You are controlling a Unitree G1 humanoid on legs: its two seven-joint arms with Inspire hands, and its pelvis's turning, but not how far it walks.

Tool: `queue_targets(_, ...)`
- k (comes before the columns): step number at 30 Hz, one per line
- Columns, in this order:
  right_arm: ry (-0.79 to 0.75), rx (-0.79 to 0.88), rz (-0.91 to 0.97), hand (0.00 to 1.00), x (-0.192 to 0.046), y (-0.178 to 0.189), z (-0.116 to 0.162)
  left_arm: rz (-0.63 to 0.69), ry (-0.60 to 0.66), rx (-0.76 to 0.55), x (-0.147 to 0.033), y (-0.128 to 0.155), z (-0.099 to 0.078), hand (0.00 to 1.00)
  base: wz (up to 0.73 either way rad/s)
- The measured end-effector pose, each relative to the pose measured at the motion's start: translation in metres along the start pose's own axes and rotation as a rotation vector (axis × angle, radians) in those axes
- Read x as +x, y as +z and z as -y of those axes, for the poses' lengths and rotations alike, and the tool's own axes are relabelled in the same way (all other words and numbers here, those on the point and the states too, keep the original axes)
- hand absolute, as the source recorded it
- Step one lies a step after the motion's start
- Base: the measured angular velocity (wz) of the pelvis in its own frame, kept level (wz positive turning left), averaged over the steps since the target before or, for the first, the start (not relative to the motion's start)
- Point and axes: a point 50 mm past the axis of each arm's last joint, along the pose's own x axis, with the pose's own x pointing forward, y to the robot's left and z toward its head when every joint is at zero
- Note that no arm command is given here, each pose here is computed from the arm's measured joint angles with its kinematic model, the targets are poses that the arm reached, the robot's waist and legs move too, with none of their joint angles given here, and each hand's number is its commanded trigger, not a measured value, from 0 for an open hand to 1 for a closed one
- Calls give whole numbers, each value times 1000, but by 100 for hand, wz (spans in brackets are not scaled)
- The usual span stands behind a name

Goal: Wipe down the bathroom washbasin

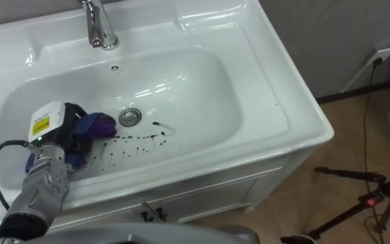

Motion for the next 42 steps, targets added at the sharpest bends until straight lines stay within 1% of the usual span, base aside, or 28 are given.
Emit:
queue_targets(4, -6, 2, -6, 0, 0, 0, 1, -17, -2, -17, 2, -2, 0, 100, -1)
queue_targets(9, -30, 5, 5, 0, 0, 5, 4, -49, -12, -100, 3, -4, 0, 100, 0)
queue_targets(13, -32, 8, -7, 0, 0, 6, 4, -53, -23, -112, 3, -4, 0, 100, 0)
queue_targets(16, -35, 8, -7, 0, 0, 6, 3, -73, -35, -192, 3, -3, 0, 100, 0)
queue_targets(18, -38, 6, -5, 0, 0, 7, 3, -93, -41, -281, 6, -2, -2, 100, 0)
queue_targets(22, -38, 4, -1, 0, 0, 8, 3, -87, -69, -367, 9, 1, -4, 100, 6)
queue_targets(25, -34, 3, 15, 0, 0, 12, 4, -87, -100, -445, 10, 2, -4, 100, -2)
queue_targets(27, -26, 2, 23, 0, 0, 14, 4, -88, -140, -522, 10, 5, -2, 100, -5)
queue_targets(30, -9, 4, 25, 0, 0, 16, 3, -84, -178, -592, 10, 7, 0, 100, -5)
queue_targets(36, -2, 4, 32, 0, 0, 19, 3, -39, -230, -645, 8, 19, 2, 100, 1)
queue_targets(40, -6, 3, 37, 0, 0, 21, 2, -10, -262, -649, 8, 29, 5, 100, 3)
queue_targets(42, -5, -27, 38, 0, 0, 23, 0, 14, -275, -639, 9, 33, 4, 100, 0)
